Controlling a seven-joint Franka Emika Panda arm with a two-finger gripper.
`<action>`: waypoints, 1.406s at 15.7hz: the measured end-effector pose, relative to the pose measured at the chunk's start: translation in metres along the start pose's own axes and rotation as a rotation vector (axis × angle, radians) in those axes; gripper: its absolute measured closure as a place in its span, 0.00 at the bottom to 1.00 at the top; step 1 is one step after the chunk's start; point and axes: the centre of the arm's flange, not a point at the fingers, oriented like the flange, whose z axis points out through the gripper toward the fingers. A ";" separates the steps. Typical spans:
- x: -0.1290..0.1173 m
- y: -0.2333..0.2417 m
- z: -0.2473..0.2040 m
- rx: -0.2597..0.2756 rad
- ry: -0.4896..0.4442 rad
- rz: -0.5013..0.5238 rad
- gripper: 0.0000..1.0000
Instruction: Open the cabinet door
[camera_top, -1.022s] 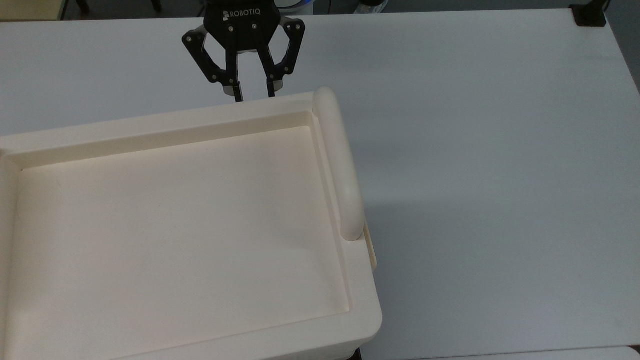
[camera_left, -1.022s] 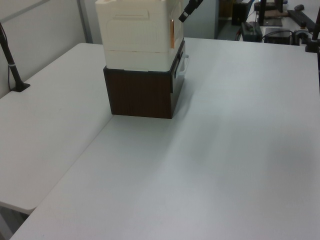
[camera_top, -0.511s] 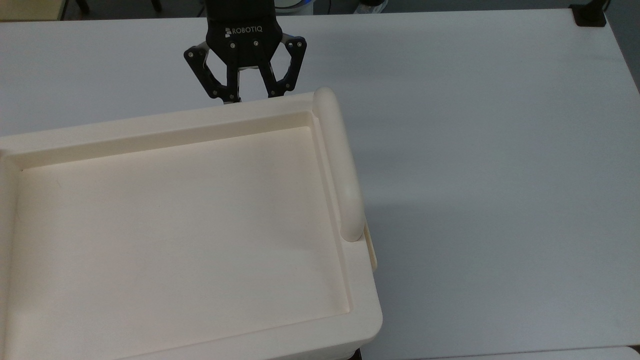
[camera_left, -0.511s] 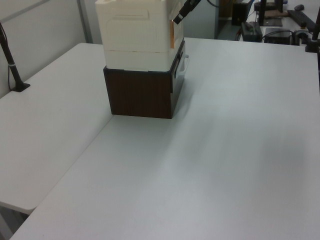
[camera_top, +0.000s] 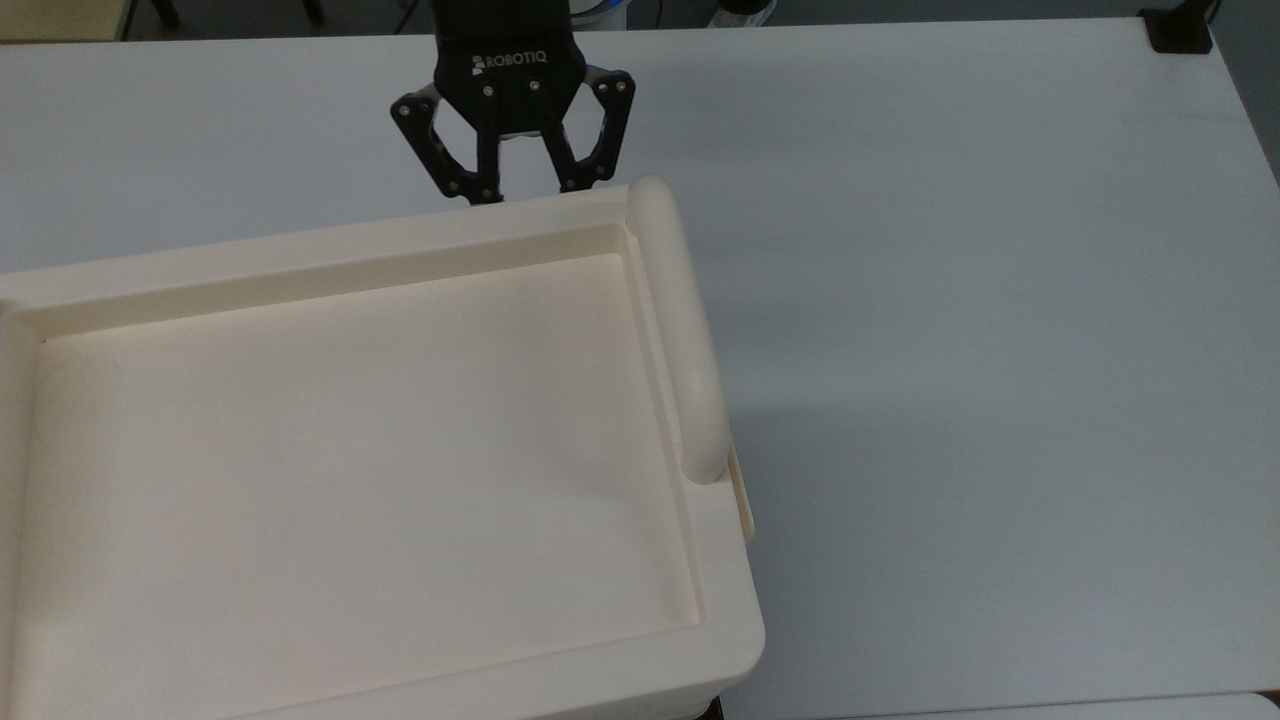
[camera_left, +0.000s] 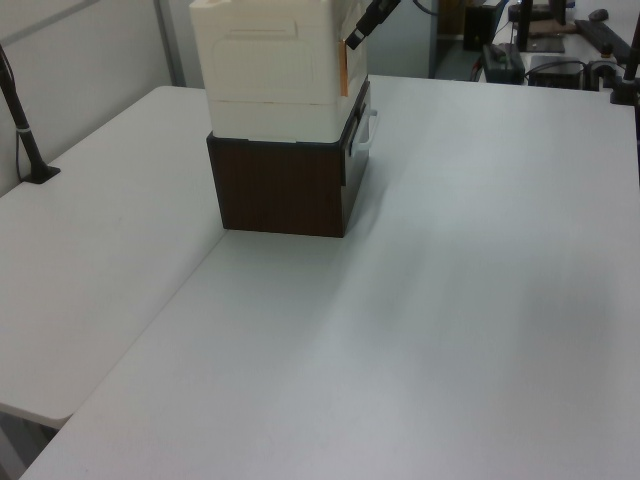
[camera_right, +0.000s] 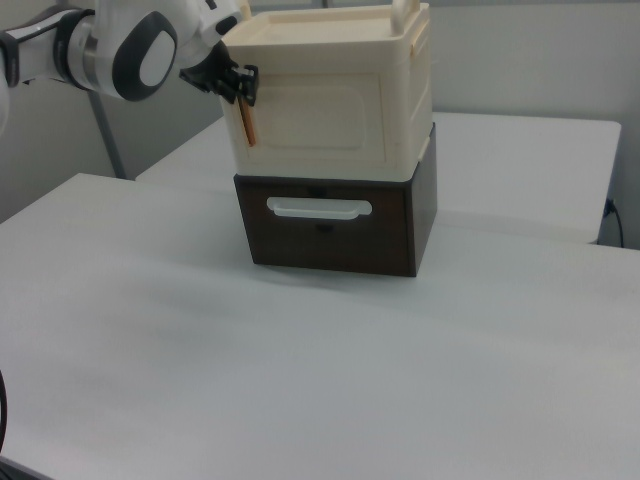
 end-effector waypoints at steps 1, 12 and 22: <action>0.000 -0.006 0.001 0.007 0.000 -0.006 0.60; 0.002 -0.007 0.004 0.006 0.009 -0.009 0.87; 0.002 -0.009 0.004 -0.018 0.004 -0.047 0.87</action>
